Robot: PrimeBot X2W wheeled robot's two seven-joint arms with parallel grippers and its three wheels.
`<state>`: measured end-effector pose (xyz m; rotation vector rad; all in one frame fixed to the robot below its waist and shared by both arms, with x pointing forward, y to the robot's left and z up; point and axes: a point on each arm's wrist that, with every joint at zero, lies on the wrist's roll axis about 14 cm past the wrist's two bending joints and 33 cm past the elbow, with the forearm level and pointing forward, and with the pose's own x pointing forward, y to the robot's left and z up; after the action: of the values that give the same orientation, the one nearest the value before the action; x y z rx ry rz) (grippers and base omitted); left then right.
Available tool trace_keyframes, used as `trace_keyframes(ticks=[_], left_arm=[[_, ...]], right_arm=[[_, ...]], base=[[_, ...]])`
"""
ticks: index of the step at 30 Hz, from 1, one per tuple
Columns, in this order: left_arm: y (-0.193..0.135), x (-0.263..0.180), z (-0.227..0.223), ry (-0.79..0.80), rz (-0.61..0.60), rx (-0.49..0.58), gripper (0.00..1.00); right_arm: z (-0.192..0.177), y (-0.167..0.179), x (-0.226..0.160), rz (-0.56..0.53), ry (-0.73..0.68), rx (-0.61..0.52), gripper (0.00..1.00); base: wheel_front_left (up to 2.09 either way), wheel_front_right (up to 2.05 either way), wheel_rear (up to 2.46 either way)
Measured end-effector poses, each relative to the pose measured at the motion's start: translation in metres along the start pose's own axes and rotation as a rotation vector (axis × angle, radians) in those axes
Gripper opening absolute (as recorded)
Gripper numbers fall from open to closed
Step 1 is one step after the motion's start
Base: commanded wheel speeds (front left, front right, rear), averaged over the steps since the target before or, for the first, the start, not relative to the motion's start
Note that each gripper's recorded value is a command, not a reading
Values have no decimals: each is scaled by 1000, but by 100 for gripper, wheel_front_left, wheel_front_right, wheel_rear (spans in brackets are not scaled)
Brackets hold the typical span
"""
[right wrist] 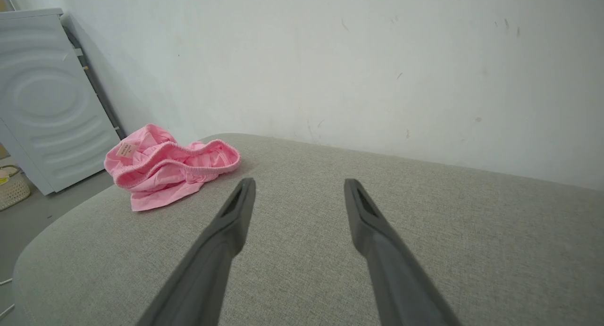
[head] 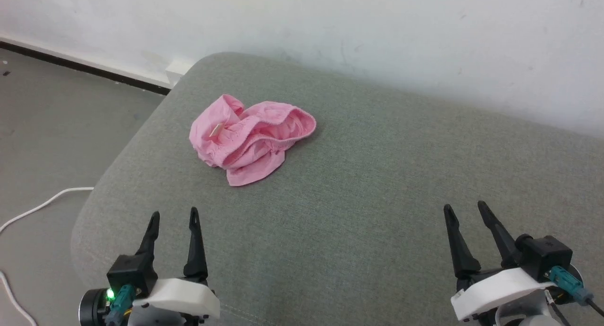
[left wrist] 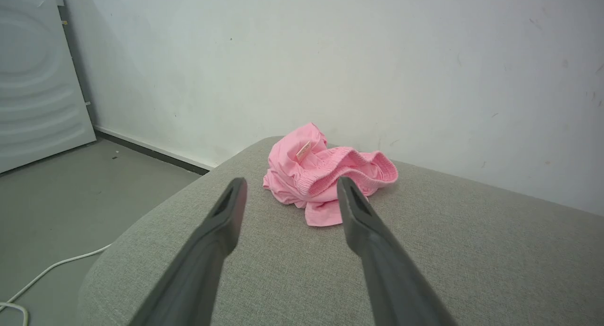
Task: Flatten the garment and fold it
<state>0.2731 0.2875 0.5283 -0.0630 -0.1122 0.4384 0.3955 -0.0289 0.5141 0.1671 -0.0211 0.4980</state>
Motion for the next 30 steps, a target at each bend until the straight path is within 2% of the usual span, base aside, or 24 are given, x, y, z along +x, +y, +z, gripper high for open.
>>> trace_keyframes(ticks=[30], left_arm=[[40,-28,2,-35,152,-34,100]], right_arm=[[-10,36,18,105,-6,68,100]], base=[[0,0,0]])
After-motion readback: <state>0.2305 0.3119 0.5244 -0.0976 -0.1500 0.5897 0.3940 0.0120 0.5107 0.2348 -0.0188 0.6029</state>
